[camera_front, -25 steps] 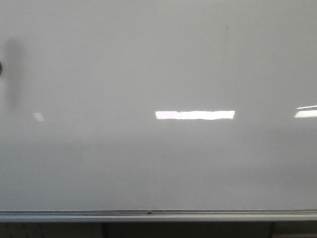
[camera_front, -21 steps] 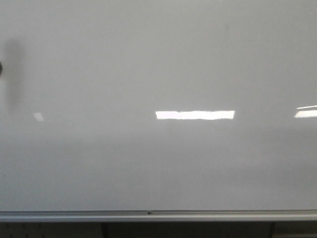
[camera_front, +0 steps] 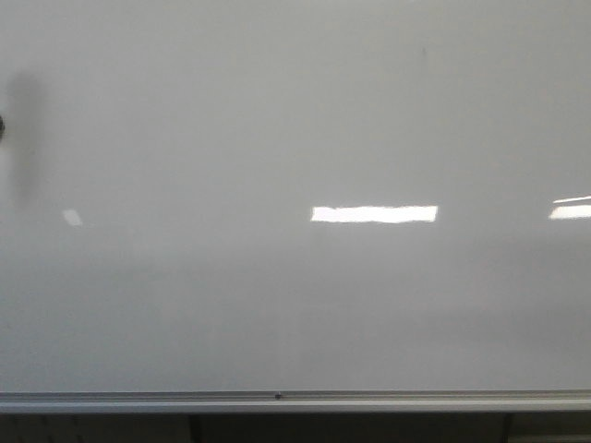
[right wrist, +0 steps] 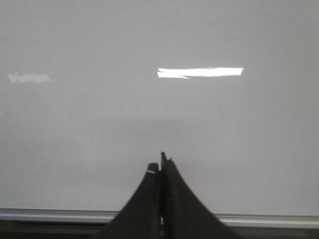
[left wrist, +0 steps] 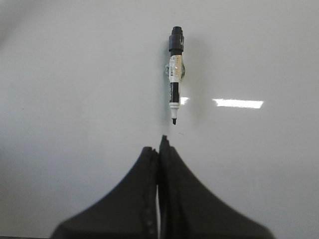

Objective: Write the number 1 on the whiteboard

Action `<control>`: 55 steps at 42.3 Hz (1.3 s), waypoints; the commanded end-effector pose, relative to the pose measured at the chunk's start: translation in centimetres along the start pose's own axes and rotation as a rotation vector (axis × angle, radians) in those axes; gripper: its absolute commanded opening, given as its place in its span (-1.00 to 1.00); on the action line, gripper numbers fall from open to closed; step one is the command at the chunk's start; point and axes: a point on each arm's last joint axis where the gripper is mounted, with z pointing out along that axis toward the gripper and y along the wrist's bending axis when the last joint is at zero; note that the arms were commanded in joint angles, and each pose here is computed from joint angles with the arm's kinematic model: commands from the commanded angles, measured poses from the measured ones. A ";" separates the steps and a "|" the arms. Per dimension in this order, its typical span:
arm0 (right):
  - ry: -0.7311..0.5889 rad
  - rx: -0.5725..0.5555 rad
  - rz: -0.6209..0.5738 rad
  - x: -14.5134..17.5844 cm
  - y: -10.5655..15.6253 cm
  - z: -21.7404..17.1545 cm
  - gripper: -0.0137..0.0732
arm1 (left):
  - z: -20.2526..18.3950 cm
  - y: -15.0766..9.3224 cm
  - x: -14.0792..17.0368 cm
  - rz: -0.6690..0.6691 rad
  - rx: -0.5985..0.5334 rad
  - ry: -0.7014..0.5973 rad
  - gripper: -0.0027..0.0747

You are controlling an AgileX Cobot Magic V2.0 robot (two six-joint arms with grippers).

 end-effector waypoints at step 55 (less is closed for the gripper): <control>-0.287 -0.034 0.007 -9.8 1.1 -3.7 -0.82 | -2.1 -0.3 -9.2 0.013 0.011 -0.369 -0.98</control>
